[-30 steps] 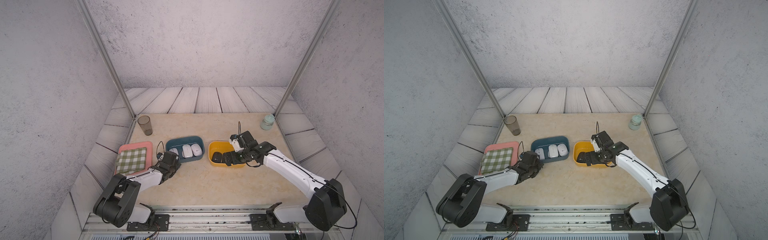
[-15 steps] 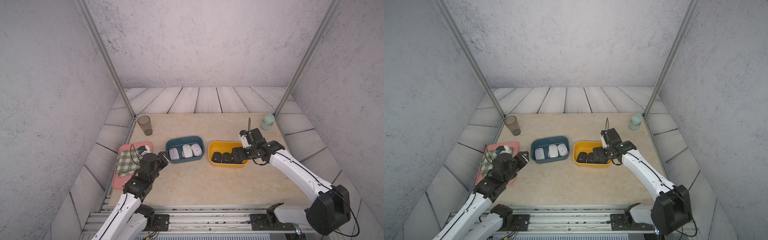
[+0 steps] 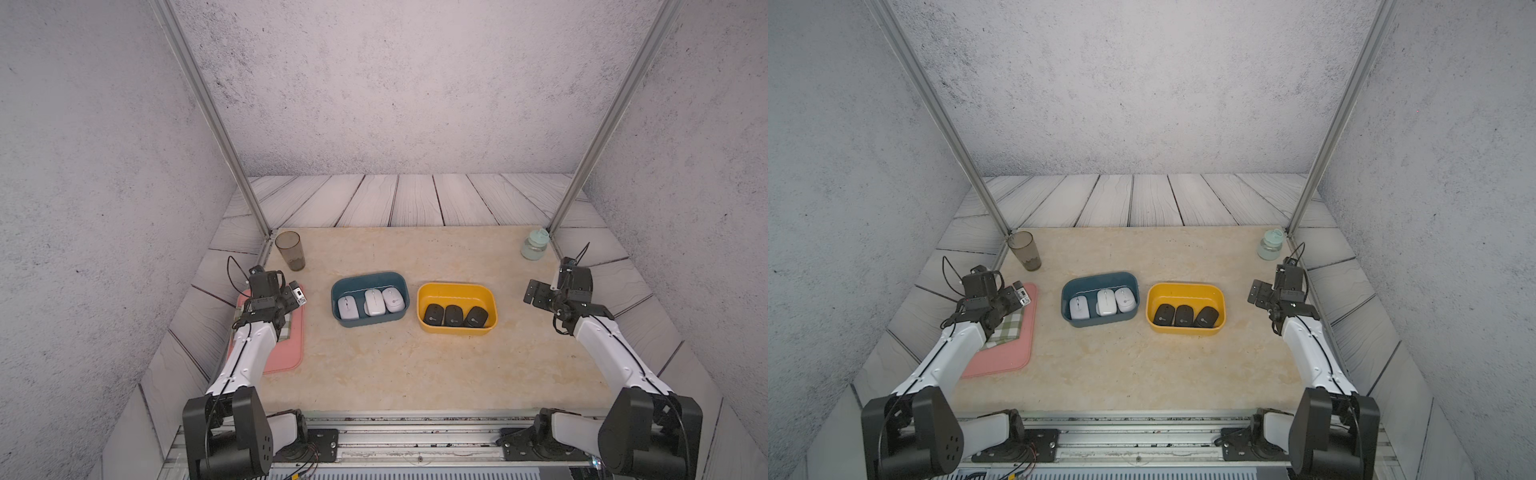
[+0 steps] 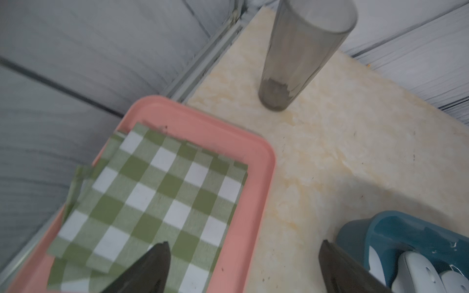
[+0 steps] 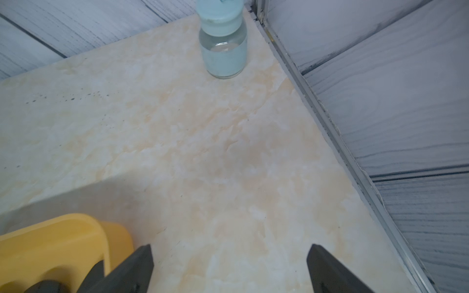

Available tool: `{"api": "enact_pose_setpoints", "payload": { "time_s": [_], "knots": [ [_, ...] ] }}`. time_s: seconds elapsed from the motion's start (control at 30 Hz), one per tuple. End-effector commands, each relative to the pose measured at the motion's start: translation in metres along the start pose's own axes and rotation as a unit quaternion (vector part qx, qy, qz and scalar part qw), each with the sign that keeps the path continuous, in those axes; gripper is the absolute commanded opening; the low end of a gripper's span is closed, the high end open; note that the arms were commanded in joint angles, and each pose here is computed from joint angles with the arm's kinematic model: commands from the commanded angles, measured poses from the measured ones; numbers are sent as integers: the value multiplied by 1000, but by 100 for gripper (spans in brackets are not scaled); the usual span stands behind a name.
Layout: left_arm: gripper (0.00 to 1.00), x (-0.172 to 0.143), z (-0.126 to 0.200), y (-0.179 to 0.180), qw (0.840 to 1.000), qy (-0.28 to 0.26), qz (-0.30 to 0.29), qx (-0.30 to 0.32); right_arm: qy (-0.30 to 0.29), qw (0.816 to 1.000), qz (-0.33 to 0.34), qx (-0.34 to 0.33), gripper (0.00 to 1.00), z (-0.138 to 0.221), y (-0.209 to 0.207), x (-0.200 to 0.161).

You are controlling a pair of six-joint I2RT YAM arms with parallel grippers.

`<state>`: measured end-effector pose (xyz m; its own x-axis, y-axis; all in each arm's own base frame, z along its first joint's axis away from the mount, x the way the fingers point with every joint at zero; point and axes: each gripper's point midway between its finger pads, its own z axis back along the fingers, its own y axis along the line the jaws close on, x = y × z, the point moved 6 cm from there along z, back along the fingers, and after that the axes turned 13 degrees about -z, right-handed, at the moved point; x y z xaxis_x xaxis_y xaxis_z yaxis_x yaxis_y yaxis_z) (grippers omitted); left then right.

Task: Place the mice by color into the storage box
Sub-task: Reset both arms

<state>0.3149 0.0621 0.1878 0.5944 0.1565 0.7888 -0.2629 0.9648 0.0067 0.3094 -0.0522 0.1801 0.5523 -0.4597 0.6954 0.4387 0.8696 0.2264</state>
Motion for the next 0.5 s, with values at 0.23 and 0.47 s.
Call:
{"api": "enact_pose_setpoints", "payload": {
  "time_s": [0.23,0.47],
  "knots": [
    [98,14,-28,-20,978,-153,-128,-69,-63,996,55,19,99,-70,4,-10],
    [98,-8,-11,-38,963,-168,-161,-135,-89,990,76,74,99,-54,10,-20]
  ]
}}
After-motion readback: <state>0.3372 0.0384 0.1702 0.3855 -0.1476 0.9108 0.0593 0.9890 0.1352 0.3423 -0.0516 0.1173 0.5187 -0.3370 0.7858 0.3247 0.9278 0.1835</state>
